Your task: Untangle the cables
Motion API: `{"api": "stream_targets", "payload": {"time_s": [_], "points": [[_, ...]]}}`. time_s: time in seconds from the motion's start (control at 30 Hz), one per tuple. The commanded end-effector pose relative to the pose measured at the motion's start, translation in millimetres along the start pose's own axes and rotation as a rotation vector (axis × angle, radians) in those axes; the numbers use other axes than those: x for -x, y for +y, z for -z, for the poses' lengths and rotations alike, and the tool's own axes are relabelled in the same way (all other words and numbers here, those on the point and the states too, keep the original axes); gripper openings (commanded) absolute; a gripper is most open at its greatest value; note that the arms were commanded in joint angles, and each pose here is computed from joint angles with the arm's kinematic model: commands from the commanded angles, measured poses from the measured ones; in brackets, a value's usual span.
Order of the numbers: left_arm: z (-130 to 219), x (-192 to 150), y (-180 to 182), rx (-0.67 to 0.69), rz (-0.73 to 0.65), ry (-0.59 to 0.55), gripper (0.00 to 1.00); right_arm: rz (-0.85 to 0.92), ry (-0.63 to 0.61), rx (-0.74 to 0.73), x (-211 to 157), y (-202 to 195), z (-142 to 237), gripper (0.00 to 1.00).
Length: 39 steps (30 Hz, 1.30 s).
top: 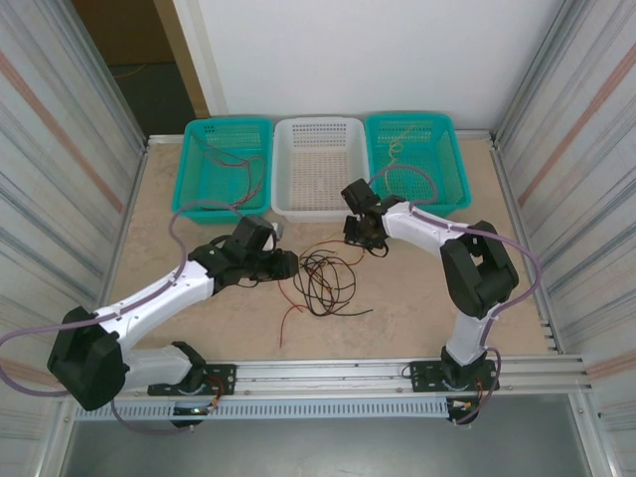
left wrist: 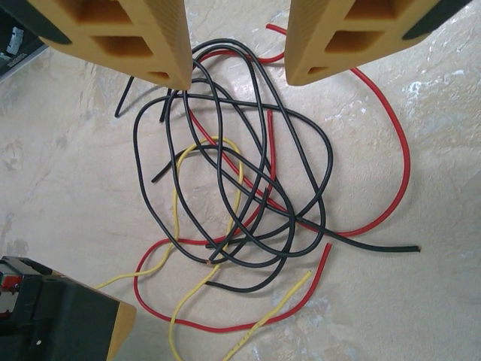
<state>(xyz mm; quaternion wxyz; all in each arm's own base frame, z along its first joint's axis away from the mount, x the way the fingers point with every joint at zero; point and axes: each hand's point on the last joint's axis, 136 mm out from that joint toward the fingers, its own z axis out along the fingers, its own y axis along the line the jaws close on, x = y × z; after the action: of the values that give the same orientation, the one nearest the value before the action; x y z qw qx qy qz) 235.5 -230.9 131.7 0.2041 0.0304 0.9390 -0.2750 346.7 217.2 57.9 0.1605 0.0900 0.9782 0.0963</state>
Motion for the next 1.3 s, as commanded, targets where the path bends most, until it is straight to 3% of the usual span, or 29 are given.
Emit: {"api": "stream_targets", "payload": {"time_s": [0.0,0.43,0.57,0.8,1.07,1.17,1.27], "points": [[-0.2,-0.4,3.0,-0.004,0.000,-0.018,0.39,-0.032,0.009,0.059,-2.4,6.3,0.1,0.27],[-3.4,-7.0,3.9,-0.017,-0.023,0.003,0.41,-0.136,0.067,-0.092,-7.6,17.1,-41.4,0.27],[0.0,-8.3,4.2,-0.019,-0.036,0.001,0.43,-0.186,0.049,-0.142,-9.3,8.8,-40.0,0.28],[3.0,-6.6,9.8,0.003,-0.037,-0.016,0.45,-0.172,-0.040,-0.081,-11.6,10.0,-19.2,0.31],[43.4,24.6,15.8,0.025,0.007,-0.116,0.49,0.077,-0.176,0.032,18.1,42.8,44.9,0.30],[67.3,44.8,27.5,0.064,0.028,-0.197,0.55,0.204,-0.228,0.065,34.5,67.0,69.2,0.32],[84.2,62.4,65.5,0.189,0.108,-0.246,0.66,0.288,-0.193,0.085,50.7,88.6,68.0,0.36]]}}
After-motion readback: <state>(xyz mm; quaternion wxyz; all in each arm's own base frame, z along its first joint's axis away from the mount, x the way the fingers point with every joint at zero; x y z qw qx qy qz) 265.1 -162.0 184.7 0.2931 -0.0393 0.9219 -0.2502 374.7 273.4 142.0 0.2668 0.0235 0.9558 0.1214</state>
